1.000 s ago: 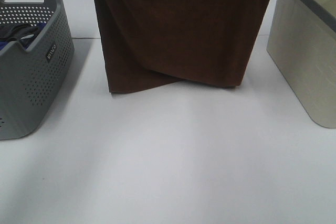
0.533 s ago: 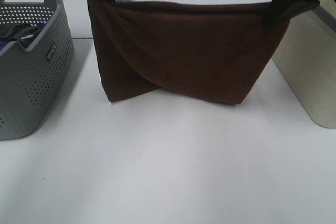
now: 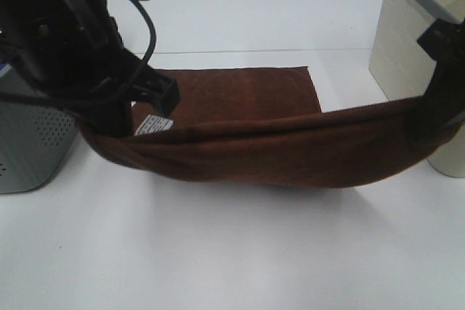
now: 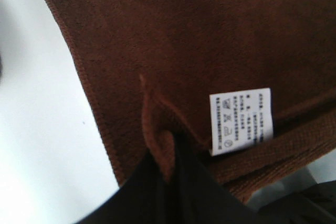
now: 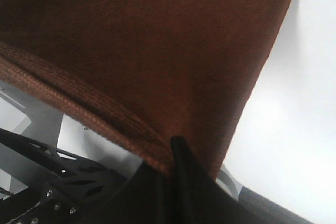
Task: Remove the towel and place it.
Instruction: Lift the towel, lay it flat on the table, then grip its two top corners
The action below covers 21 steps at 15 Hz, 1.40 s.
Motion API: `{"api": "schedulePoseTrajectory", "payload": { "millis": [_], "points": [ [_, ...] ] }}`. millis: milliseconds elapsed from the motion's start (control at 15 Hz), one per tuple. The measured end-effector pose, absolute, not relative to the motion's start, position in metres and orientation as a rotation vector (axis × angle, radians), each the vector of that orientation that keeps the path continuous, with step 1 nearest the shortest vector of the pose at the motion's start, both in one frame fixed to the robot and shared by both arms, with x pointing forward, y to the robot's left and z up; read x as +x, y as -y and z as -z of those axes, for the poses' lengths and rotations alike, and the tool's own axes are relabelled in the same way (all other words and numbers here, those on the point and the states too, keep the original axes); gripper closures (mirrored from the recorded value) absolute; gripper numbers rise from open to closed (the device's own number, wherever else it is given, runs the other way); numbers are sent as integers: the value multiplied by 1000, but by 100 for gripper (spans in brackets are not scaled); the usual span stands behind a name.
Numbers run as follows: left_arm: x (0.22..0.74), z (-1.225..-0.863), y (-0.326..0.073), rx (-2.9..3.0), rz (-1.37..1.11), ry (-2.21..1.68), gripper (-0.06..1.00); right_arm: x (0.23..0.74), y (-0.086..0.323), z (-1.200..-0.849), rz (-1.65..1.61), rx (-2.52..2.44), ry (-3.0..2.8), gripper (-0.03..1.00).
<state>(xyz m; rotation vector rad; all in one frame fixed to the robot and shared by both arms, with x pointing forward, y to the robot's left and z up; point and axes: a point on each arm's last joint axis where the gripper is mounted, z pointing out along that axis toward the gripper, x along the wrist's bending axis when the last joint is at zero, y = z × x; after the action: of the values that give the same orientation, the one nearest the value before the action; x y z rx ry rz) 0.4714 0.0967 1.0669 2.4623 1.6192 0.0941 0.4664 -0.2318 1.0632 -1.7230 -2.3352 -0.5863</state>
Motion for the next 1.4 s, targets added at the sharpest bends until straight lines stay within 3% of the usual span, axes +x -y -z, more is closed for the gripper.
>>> {"api": "schedulePoseTrajectory", "payload": {
  "millis": [467, 600, 667, 733, 800, 867, 1133, 1400],
  "points": [
    [402, -1024, -93, 2528, 181, -1729, 92, 394, 240, -1043, 568, -1760, 2267, 95],
    [395, -1014, -102, 2605, 191, -1778, 75, 391, 243, -1041, 545, -1776, 2284, 82],
    [395, -1014, -103, 2613, 188, -1782, 50, 391, 242, -1041, 550, -1777, 2280, 59],
    [395, -1014, -103, 2613, 188, -1782, 34, 391, 242, -1041, 555, -1777, 2275, 45],
    [395, -1014, -103, 2613, 188, -1782, 23, 391, 242, -1041, 557, -1777, 2272, 37],
    [395, -1014, -103, 2613, 189, -1782, 18, 391, 242, -1041, 557, -1777, 2272, 34],
    [397, -1014, -102, 2603, 163, -1767, 17, 391, 242, -1041, 559, -1779, 2272, 31],
    [414, -1014, -104, 2552, -99, -1689, 25, 406, 242, -1043, 707, -1868, 2305, 36]
  ]
}}
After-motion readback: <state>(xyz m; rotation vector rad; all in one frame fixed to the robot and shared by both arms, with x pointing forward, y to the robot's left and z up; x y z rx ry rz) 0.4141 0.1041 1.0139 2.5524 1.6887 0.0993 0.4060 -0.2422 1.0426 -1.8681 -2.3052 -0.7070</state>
